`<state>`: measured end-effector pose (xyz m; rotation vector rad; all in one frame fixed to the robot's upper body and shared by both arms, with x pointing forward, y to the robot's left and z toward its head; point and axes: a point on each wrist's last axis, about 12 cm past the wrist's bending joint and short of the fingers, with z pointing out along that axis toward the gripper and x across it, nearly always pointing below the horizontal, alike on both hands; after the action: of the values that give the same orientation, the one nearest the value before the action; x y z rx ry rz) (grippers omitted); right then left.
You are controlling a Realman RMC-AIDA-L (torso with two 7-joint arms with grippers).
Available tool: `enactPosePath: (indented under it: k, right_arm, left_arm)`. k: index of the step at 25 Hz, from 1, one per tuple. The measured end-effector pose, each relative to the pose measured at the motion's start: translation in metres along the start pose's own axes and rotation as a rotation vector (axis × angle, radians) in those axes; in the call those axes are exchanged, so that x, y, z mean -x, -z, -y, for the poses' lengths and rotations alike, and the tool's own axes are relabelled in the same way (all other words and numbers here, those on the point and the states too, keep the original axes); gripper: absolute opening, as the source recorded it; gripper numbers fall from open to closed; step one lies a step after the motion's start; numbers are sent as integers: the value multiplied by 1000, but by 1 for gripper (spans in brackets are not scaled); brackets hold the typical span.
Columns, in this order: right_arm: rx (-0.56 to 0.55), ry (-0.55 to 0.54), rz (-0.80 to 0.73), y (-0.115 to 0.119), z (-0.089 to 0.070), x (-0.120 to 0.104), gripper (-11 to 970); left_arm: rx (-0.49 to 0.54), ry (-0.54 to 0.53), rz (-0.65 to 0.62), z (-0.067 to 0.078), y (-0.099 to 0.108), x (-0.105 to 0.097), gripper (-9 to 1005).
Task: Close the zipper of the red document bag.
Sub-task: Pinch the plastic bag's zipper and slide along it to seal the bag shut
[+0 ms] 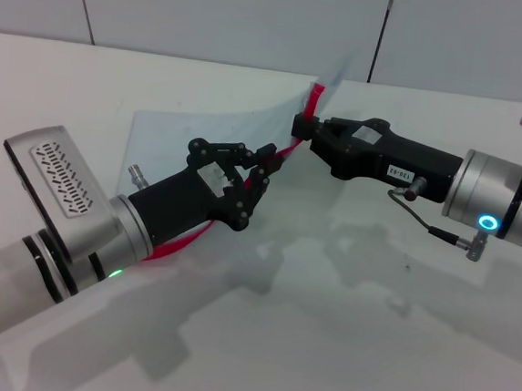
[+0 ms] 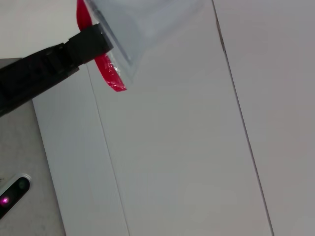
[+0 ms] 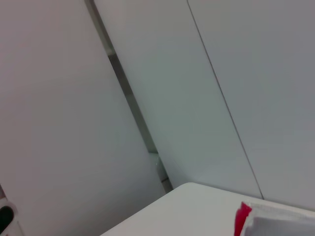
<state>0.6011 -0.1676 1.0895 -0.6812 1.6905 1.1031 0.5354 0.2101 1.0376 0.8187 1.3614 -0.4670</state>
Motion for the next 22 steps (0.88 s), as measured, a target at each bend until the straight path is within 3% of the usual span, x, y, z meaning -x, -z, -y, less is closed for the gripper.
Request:
enactPosePath:
  k: [6,15,22]
  right_arm:
    - [-60,-19,41,13,8,-2,83]
    - [-292,-74,166,76,38,-8,92]
    - [-428,-107,229,114,50,-14,99]
  left_arm:
    - [3,2,-9,0,1,-1,77]
    - [7,5,-15,0,3,-3,75]
    - [12,4,-16,-1,4,-3,74]
